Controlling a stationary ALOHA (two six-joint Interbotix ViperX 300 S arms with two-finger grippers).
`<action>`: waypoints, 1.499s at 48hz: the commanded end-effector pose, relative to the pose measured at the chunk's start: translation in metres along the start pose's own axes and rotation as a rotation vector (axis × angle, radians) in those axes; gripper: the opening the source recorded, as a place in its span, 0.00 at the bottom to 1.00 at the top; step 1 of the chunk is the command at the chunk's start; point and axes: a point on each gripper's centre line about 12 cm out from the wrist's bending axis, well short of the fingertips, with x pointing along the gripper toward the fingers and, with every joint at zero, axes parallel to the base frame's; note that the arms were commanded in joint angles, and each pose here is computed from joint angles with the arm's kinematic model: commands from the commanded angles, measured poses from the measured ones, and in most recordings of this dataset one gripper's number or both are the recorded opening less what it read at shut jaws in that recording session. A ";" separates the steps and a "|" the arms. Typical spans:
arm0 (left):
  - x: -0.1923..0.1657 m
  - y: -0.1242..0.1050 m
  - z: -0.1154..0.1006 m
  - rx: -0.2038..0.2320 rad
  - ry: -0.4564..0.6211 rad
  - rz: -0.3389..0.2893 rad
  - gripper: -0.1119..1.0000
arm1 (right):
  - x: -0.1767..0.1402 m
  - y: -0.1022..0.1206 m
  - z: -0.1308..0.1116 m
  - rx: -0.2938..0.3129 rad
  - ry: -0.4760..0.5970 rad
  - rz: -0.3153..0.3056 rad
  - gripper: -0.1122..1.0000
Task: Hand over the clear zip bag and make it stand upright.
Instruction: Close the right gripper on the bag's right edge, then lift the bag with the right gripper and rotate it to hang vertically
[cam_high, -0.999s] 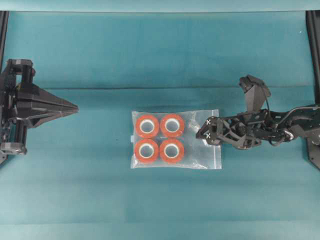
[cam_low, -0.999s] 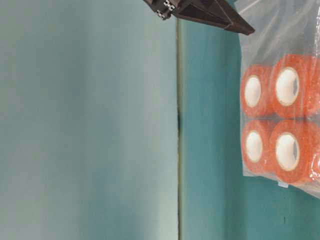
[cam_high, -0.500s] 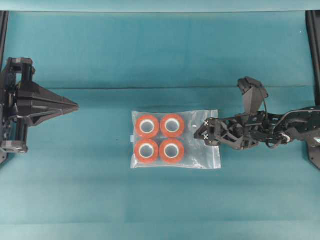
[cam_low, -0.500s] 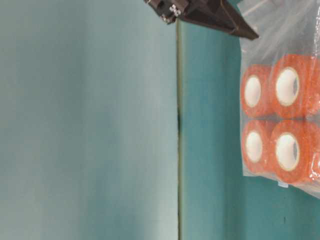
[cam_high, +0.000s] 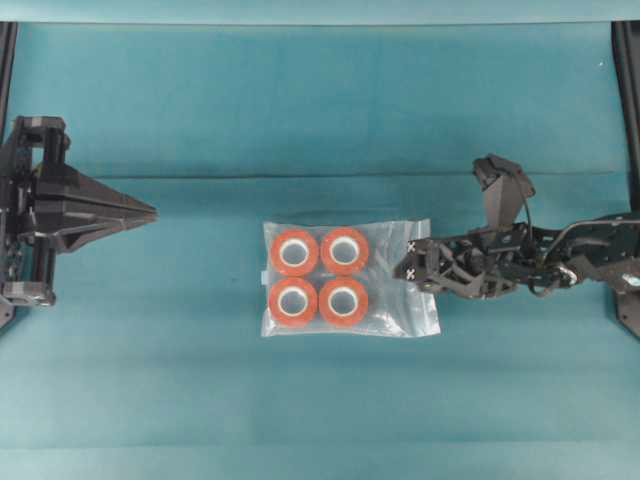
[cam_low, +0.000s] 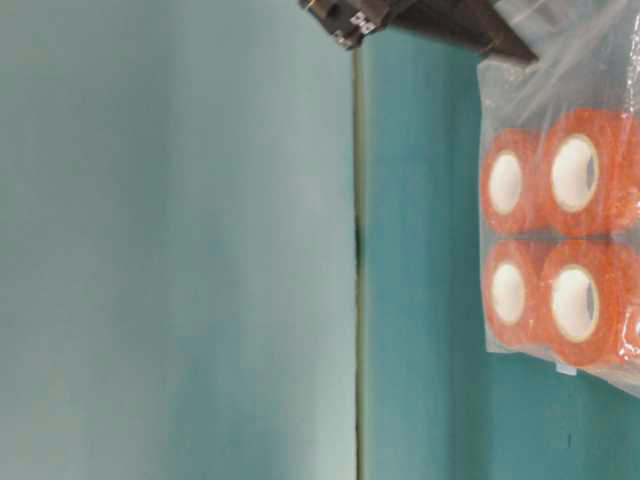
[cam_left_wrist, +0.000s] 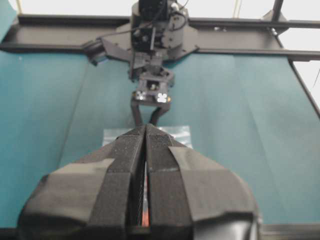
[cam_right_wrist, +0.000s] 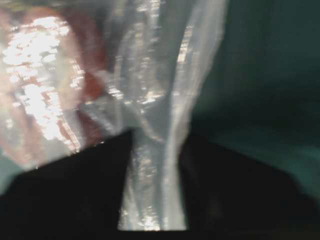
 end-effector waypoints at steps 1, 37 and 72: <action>0.001 0.000 0.004 -0.002 -0.012 0.002 0.09 | -0.002 0.000 0.003 0.016 -0.004 -0.002 0.48; 0.007 0.001 0.000 -0.017 0.014 0.005 0.09 | -0.016 0.039 0.010 -0.121 0.013 0.089 0.12; 0.011 0.004 0.001 -0.018 0.023 0.016 0.09 | -0.078 0.176 0.042 -0.620 0.166 0.182 0.12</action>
